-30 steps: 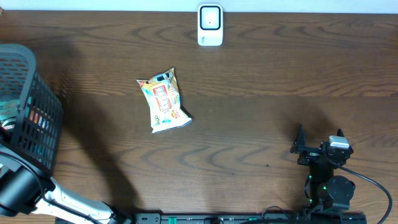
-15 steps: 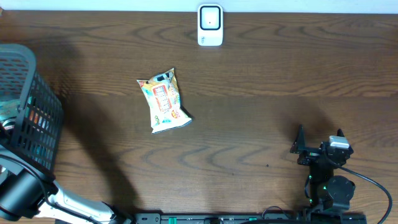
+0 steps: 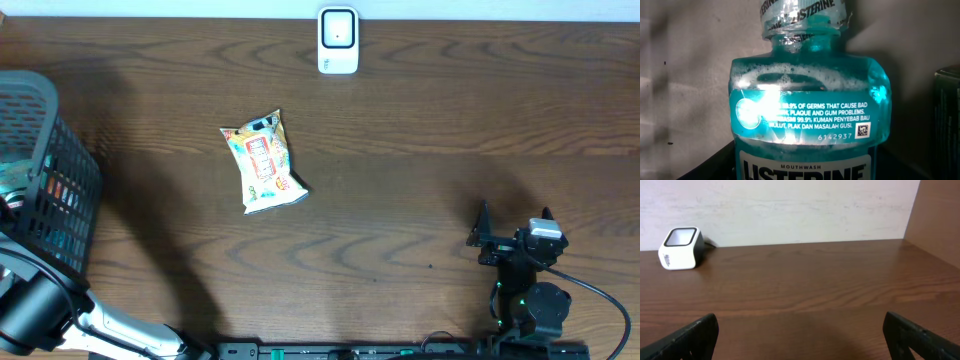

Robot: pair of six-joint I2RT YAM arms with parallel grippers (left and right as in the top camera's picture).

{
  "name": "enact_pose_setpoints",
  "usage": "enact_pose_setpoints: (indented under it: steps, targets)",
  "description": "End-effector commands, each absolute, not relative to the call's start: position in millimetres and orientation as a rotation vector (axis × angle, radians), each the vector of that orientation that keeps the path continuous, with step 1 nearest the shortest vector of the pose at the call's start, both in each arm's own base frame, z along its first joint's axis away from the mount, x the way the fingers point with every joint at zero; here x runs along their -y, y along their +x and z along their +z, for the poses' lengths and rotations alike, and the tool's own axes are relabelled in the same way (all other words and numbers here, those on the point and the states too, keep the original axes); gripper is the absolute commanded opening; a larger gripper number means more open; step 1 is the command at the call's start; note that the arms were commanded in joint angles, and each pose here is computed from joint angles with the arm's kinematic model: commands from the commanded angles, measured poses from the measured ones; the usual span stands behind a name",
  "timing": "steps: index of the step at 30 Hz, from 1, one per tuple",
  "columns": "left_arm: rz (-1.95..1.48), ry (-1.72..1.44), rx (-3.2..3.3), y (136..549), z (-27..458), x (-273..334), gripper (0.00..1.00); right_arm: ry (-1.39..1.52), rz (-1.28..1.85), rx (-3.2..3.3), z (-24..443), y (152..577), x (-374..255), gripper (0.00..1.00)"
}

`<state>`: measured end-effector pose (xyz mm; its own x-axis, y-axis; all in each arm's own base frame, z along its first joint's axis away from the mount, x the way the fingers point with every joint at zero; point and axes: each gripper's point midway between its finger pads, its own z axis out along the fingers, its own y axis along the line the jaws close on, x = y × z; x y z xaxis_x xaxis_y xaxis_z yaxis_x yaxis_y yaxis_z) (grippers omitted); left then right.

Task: Scan the item barcode
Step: 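Grasp the blue Listerine bottle with the left gripper and lift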

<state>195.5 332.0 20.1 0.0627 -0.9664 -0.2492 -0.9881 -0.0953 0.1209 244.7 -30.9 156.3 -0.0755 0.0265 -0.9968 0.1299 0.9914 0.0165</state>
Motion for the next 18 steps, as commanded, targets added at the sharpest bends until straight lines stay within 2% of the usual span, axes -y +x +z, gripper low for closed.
enact_pose_setpoints:
  steps: [1, 10, 18]
  targets:
    - [0.287, -2.358, -2.341, 162, -42, -274, 0.34, 0.111, -0.089, -1.644, 156, 244, 30, 0.99]
    - [0.205, -2.203, -2.133, 195, 44, -299, 0.34, 0.111, -0.089, -1.644, 156, 244, 30, 0.99]
    - [0.142, -1.901, -1.779, 221, 178, -310, 0.34, 0.111, -0.089, -1.644, 156, 244, 30, 0.99]
